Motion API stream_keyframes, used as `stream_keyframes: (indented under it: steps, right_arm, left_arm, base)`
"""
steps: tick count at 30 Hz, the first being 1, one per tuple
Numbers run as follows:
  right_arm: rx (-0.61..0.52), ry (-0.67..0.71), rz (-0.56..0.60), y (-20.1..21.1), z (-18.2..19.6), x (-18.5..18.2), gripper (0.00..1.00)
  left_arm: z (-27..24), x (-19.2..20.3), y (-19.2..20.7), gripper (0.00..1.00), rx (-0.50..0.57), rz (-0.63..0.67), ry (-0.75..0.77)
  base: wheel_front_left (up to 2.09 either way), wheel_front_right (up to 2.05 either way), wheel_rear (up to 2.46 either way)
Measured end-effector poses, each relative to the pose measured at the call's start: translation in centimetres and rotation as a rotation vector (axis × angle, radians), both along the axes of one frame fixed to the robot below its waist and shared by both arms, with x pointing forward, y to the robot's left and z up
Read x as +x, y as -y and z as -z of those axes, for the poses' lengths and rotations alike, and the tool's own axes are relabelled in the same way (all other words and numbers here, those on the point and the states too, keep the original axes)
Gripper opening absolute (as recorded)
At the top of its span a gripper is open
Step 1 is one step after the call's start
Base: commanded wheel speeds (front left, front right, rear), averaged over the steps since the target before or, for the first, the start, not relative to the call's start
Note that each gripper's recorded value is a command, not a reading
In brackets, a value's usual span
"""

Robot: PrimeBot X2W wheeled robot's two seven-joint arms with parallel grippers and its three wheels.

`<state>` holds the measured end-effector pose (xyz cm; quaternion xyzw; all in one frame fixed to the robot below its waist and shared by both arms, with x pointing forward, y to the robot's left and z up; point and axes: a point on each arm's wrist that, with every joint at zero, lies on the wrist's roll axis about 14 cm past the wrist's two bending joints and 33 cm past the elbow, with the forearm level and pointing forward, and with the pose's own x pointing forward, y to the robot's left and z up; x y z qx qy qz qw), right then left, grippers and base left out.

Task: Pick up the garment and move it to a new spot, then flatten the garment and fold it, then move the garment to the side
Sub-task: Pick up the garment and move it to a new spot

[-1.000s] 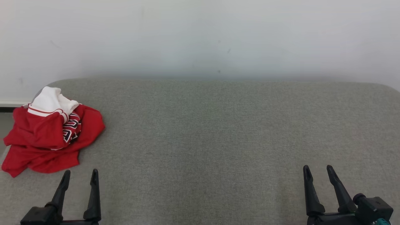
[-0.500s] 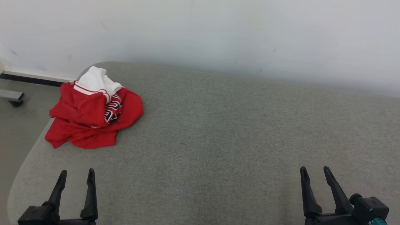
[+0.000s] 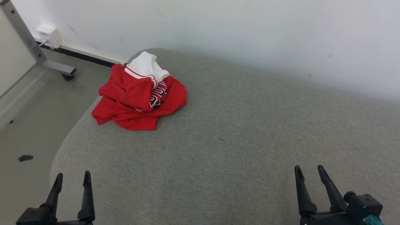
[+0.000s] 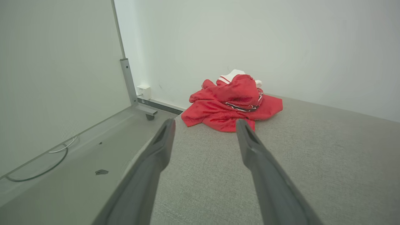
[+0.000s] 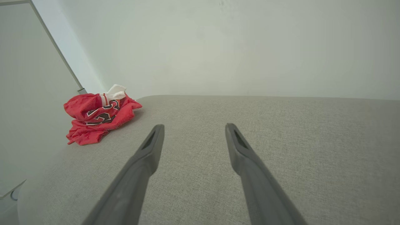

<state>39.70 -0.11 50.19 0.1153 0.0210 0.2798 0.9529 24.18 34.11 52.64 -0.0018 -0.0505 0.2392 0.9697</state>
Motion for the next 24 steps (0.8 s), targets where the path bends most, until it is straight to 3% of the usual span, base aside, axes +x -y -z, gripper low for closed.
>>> stream_keyframes:
  steps: [11,24]
  right_arm:
    - [-0.003,-0.006,-0.124,-4.5,0.1,0.0,1.00]
    - [-0.012,-0.008,-0.119,-4.4,0.4,0.5,1.00]
  left_arm:
    - [0.7,-3.8,-2.5,1.00,-0.012,-0.141,-0.010]
    - [0.5,-3.2,-2.7,1.00,-0.010,-0.135,-0.006]
  base:
    - [0.00,0.00,0.00]
    - [0.00,0.00,0.00]
